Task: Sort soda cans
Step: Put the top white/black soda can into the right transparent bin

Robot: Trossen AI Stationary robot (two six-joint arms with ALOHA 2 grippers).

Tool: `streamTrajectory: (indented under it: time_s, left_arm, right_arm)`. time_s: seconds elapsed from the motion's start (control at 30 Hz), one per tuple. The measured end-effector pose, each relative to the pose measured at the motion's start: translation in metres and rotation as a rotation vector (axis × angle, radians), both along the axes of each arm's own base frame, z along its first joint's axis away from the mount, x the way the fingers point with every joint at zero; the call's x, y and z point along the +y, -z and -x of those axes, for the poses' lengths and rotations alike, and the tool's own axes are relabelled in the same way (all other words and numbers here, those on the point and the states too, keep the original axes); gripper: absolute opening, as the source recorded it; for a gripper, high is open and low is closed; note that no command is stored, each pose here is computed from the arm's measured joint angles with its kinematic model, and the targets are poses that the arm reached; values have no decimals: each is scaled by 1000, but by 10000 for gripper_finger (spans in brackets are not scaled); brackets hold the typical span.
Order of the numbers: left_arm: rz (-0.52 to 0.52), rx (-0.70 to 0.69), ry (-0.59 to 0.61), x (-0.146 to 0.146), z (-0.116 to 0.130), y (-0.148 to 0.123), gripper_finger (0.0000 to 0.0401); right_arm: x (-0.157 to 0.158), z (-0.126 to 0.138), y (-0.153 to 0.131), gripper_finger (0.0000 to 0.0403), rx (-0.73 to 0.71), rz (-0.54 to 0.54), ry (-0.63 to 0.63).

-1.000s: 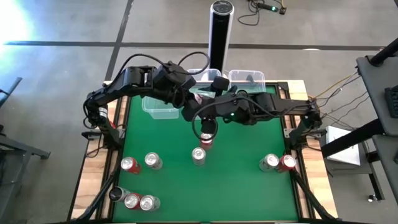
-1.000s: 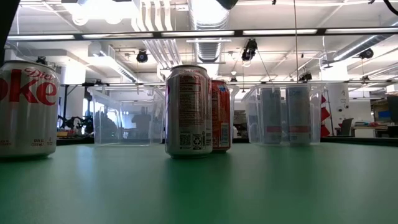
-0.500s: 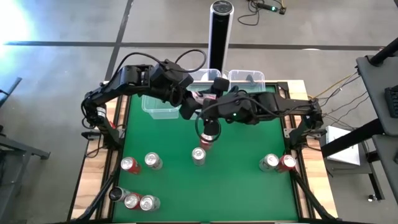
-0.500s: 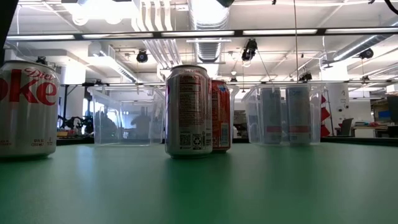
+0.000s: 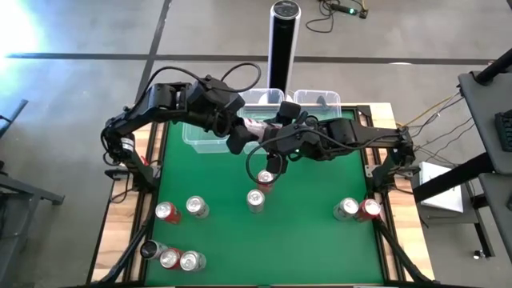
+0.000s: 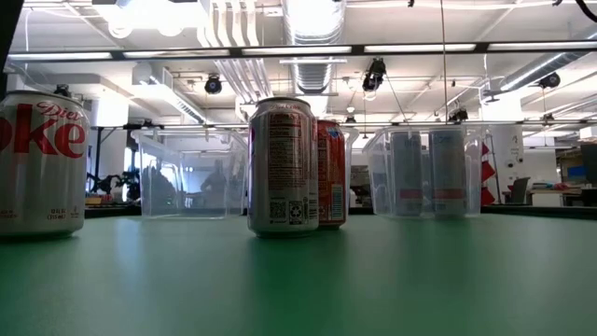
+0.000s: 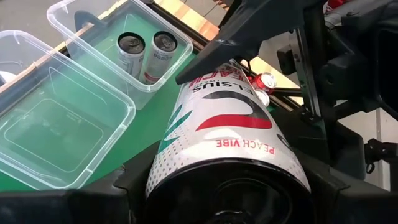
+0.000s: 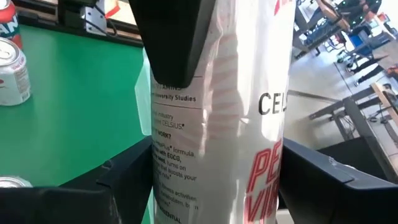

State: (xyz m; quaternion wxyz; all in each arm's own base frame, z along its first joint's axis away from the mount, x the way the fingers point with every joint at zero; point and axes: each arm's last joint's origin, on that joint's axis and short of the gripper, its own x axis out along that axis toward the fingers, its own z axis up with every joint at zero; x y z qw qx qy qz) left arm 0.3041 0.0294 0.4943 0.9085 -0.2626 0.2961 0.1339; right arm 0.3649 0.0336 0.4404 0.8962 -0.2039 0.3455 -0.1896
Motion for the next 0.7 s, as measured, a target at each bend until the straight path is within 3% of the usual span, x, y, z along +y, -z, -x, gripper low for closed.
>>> streamTrajectory:
  time_s: [0.37, 0.57, 0.7]
  left_arm:
    - [-23, -4, 17, 0, 0, -1, 247]
    - [-97, -66, 54, 0, 2, -10, 289]
    - [-140, -137, 75, -3, 24, -28, 313]
  right_arm:
    - [0, 0, -1, 278, -15, -6, 7]
    - [0, 3, -6, 247, -52, -52, 9]
    - [1, 11, -15, 239, -98, -110, -27]
